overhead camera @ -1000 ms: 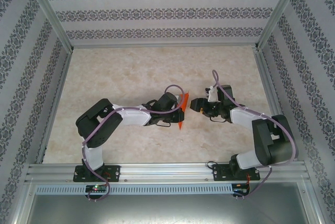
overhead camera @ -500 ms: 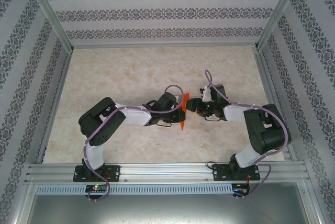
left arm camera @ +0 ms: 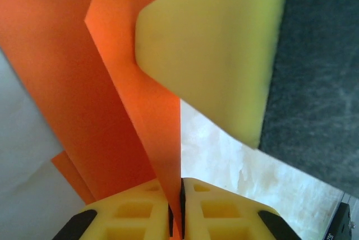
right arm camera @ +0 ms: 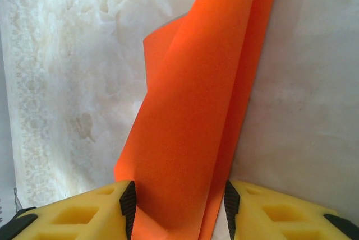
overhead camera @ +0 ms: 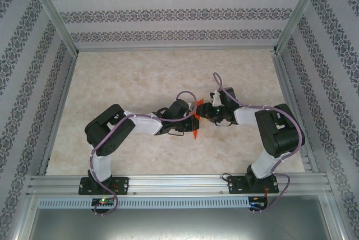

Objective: Fold a paper plane with a square sheet of paper (fold left side to right side)

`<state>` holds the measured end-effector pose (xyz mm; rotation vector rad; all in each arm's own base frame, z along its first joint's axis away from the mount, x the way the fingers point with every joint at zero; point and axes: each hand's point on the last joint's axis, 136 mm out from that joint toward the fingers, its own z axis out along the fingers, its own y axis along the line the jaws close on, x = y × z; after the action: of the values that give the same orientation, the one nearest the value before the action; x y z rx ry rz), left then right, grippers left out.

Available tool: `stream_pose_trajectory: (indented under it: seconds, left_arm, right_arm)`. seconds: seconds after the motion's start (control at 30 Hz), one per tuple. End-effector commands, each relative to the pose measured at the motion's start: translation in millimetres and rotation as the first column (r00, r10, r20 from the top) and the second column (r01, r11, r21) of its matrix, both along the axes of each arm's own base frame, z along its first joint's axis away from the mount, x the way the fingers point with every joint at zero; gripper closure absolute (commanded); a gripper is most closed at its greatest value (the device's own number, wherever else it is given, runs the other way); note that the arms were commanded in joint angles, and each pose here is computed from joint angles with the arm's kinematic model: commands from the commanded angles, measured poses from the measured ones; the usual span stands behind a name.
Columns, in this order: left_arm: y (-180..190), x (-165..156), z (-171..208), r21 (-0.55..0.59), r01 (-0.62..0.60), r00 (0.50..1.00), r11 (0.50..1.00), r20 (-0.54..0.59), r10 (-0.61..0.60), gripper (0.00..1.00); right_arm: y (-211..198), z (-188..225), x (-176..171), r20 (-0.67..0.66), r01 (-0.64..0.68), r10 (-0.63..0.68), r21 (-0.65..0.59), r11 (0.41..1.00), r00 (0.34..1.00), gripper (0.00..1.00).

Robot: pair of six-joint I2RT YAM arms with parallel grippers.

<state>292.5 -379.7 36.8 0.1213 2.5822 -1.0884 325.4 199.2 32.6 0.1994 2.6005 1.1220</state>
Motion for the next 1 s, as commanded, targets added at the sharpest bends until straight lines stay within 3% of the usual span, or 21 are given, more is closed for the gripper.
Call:
stream_pose_trajectory:
  seconds: [0.0, 0.27, 0.57, 0.73, 0.97]
  left_arm:
    - [1.6, 4.7, 0.3, -0.029, -0.009, 1.0, 1.0, -0.001, 0.009, 0.82]
    - [7.4, 5.5, 15.7, -0.052, -0.013, 1.0, 0.999, 0.027, 0.014, 0.68]
    - [41.1, 11.5, 43.5, -0.112, -0.085, 0.995, 0.99, 0.045, 0.091, 0.41]
    - [55.9, 26.0, 45.8, -0.181, -0.144, 0.99, 0.973, -0.018, 0.143, 0.41]
    - [39.8, 42.8, 45.9, -0.235, -0.117, 0.993, 0.965, -0.042, 0.11, 0.5]
  right_arm:
    - [-4.1, -15.4, -3.0, -0.05, 0.003, -0.006, -0.057, 0.998, 0.999, 0.53]
    - [-6.3, -28.6, -6.9, -0.095, 0.002, -0.01, -0.084, 0.997, 0.995, 0.54]
    - [-5.6, -29.0, -7.4, -0.099, -0.001, -0.007, -0.081, 0.997, 0.995, 0.54]
    - [-5.6, -28.6, -7.5, -0.099, -0.001, -0.007, -0.079, 0.997, 0.995, 0.54]
    - [-5.1, -28.4, -8.8, -0.101, -0.004, -0.004, -0.077, 0.997, 0.995, 0.54]
